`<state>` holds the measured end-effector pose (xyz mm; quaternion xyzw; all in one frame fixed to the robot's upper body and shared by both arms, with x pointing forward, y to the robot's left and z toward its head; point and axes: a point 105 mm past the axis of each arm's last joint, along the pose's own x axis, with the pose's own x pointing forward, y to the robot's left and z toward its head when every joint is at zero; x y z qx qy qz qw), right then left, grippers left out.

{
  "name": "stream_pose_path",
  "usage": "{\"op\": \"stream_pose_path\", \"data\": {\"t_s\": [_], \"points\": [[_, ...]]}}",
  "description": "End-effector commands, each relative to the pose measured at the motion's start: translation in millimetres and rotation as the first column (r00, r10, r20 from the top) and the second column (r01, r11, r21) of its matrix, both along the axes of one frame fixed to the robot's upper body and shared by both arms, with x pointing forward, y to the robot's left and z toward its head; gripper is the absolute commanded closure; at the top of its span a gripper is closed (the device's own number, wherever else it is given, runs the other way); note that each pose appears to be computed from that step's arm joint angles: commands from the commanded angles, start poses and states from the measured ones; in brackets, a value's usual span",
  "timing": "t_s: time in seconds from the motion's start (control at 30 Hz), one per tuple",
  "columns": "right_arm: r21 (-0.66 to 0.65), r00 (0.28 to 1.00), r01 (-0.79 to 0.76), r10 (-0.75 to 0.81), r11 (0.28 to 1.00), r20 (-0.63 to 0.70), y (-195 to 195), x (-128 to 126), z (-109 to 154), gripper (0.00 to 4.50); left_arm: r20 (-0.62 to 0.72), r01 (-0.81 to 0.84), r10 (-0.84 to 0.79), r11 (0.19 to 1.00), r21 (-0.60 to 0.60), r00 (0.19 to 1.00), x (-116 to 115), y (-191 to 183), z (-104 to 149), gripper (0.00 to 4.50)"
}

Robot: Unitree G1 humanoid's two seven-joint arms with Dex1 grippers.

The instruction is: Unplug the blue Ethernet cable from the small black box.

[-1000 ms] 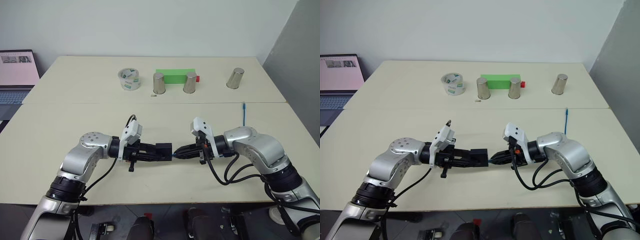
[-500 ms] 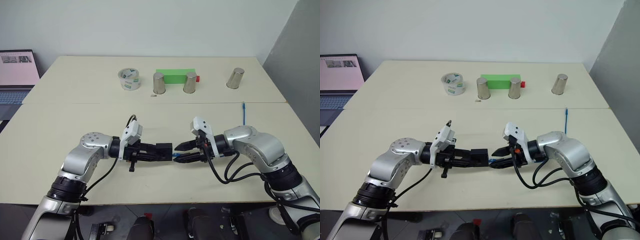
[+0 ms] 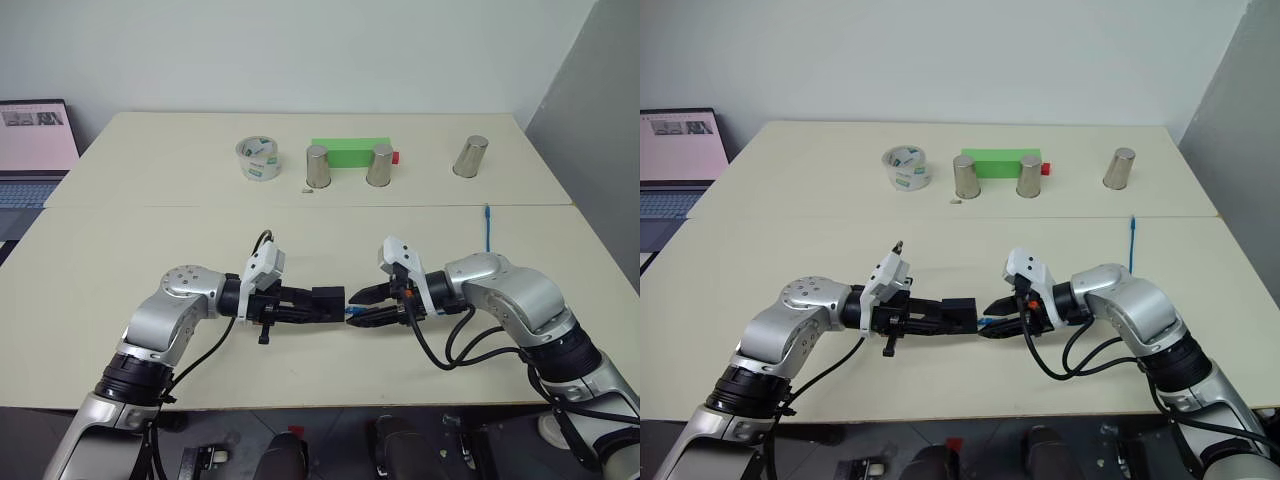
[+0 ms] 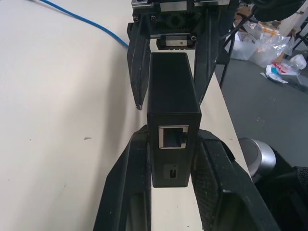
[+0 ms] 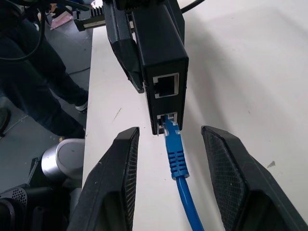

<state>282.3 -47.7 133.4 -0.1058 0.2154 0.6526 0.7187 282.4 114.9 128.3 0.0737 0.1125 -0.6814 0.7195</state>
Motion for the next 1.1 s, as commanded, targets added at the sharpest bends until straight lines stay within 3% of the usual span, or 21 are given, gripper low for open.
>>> {"op": "stream_pose_path", "data": {"t_s": [0.03,0.23,0.53,0.83,0.9,0.97,1.03,1.1], "points": [[0.020,0.999,-0.026,0.025,0.999,0.049,5,0,10,3.07,0.027,0.021,-0.021,1.000,-0.006,0.999,-2,-4,5,3.71],[0.016,0.998,-0.037,0.036,0.999,0.060,5,0,10,4.38,0.029,0.027,-0.027,1.000,-0.001,0.999,-3,-4,4,3.71],[-0.011,0.995,-0.052,0.053,0.999,0.086,2,2,10,4.44,0.030,0.034,-0.035,0.999,0.032,0.999,-5,-1,1,3.71],[-0.071,0.995,0.020,-0.013,0.997,0.102,-28,13,3,4.44,0.049,-0.042,0.036,0.990,0.131,0.998,1,29,-5,3.71],[-0.063,0.988,0.076,-0.067,0.995,0.136,-35,23,5,4.44,0.052,-0.068,0.061,0.989,0.129,0.997,2,33,-4,3.71],[-0.029,0.958,0.220,-0.211,0.975,0.193,-45,51,9,4.44,0.056,-0.101,0.096,0.989,0.112,0.994,4,34,-2,3.71],[0.008,0.875,0.406,-0.391,0.914,0.286,-60,88,12,4.44,0.059,-0.135,0.130,0.987,0.090,0.990,6,35,-1,3.71],[0.068,0.741,0.583,-0.565,0.809,0.364,-80,123,16,4.44,0.059,-0.166,0.162,0.984,0.073,0.985,7,33,-1,3.71]]}}
